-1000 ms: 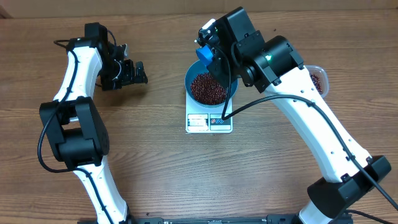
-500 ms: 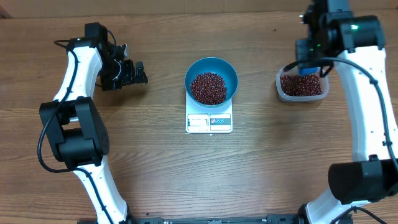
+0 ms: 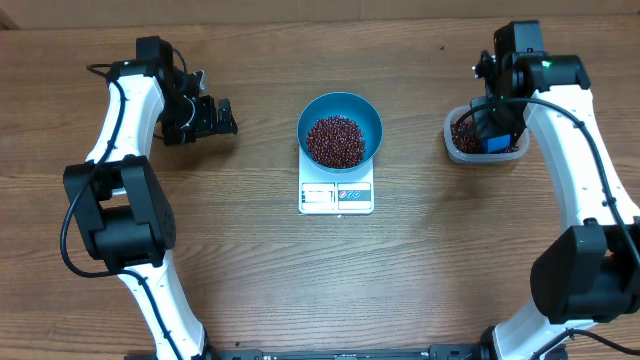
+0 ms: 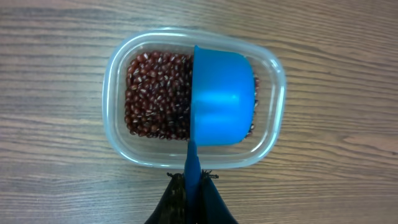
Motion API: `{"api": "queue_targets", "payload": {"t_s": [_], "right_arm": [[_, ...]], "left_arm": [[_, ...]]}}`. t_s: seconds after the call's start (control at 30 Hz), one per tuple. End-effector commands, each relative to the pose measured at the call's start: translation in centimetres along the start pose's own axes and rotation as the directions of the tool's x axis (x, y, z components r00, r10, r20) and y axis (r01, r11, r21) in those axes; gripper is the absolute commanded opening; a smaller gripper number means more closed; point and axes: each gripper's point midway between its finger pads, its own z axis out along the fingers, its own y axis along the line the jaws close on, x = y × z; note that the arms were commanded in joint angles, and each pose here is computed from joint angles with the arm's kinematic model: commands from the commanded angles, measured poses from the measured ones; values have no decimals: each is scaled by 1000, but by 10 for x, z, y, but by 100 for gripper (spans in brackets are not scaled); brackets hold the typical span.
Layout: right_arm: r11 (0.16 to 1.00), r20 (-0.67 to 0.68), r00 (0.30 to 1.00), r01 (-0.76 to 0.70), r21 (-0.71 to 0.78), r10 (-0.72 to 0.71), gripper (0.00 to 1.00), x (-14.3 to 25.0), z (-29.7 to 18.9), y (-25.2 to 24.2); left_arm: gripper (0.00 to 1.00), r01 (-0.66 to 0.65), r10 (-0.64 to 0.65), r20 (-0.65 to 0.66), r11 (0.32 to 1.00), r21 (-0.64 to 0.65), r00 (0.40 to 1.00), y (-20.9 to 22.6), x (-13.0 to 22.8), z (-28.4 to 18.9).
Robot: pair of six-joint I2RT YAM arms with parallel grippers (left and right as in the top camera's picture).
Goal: Scoop item into bowl and weigh 150g on scale
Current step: 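Drag the scoop through the beans in the tub to refill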
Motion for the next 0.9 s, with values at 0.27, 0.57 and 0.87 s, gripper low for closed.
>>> {"api": "queue_targets", "payload": {"t_s": [0.27, 0.57, 0.87], "right_arm": [[951, 18, 998, -44, -305, 52, 4, -3, 0, 52], [959, 48, 976, -199, -200, 212, 4, -14, -13, 0], [944, 67, 956, -270, -187, 287, 4, -17, -24, -24]], "left_arm": [[100, -23, 23, -2, 1000, -1, 1000, -2, -1, 3], [100, -22, 22, -2, 1000, -1, 1000, -2, -1, 3], [100, -22, 22, -2, 1000, -1, 1000, -2, -1, 3]]}}
